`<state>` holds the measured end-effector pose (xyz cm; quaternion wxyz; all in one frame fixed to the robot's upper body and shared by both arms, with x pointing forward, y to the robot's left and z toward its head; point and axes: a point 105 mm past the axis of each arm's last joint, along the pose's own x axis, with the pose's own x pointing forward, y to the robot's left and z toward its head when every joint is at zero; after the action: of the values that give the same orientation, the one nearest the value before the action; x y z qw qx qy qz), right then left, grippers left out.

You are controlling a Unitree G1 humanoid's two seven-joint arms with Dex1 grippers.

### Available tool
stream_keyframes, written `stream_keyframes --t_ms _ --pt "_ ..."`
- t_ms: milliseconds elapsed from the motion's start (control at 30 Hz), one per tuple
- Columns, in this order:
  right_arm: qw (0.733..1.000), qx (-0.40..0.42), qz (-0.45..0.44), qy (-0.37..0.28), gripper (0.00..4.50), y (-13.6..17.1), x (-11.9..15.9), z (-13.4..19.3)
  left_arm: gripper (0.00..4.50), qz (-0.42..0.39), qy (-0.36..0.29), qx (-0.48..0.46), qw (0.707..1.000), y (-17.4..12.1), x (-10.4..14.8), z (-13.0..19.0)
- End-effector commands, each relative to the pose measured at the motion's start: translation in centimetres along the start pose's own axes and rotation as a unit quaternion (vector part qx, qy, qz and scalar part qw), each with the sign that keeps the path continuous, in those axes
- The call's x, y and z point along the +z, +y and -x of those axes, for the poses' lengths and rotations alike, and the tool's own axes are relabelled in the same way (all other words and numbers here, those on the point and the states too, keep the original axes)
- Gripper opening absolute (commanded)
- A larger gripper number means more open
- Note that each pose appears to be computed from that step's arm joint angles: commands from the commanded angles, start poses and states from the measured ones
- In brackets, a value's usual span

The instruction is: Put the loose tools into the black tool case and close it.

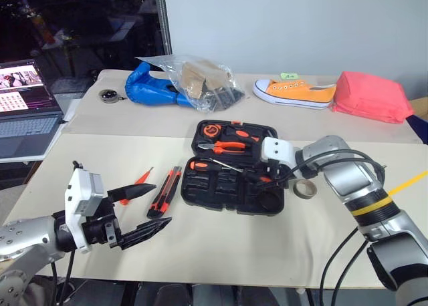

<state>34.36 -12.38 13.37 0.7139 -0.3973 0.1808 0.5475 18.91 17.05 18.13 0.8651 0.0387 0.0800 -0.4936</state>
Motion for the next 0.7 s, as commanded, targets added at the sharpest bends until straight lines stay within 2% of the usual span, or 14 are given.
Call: stream_keyframes --t_ms 33,133,400,533,700 --pt "0.999 -0.016 0.020 -0.028 3.88 -0.5 1.0 0.8 4.50 -0.023 -0.005 0.001 1.000 -0.3 0.6 0.1" --pt "1.000 -0.014 -0.001 -0.015 3.20 -0.3 0.3 0.2 4.50 -0.023 -0.006 0.001 1.000 -0.3 0.5 0.0" --pt "0.999 -0.026 -0.028 0.021 0.47 -0.7 -0.6 -0.9 4.50 -0.024 -0.007 -0.001 1.000 -0.4 0.5 -0.1" --pt "0.999 -0.023 -0.023 0.020 0.44 -0.6 -0.6 -1.0 4.50 -0.025 -0.006 -0.001 1.000 -0.5 0.4 -0.1" --pt "1.000 -0.010 0.004 -0.017 0.44 -0.3 0.9 -0.4 4.50 -0.024 -0.006 0.000 1.000 -0.6 0.4 0.0"
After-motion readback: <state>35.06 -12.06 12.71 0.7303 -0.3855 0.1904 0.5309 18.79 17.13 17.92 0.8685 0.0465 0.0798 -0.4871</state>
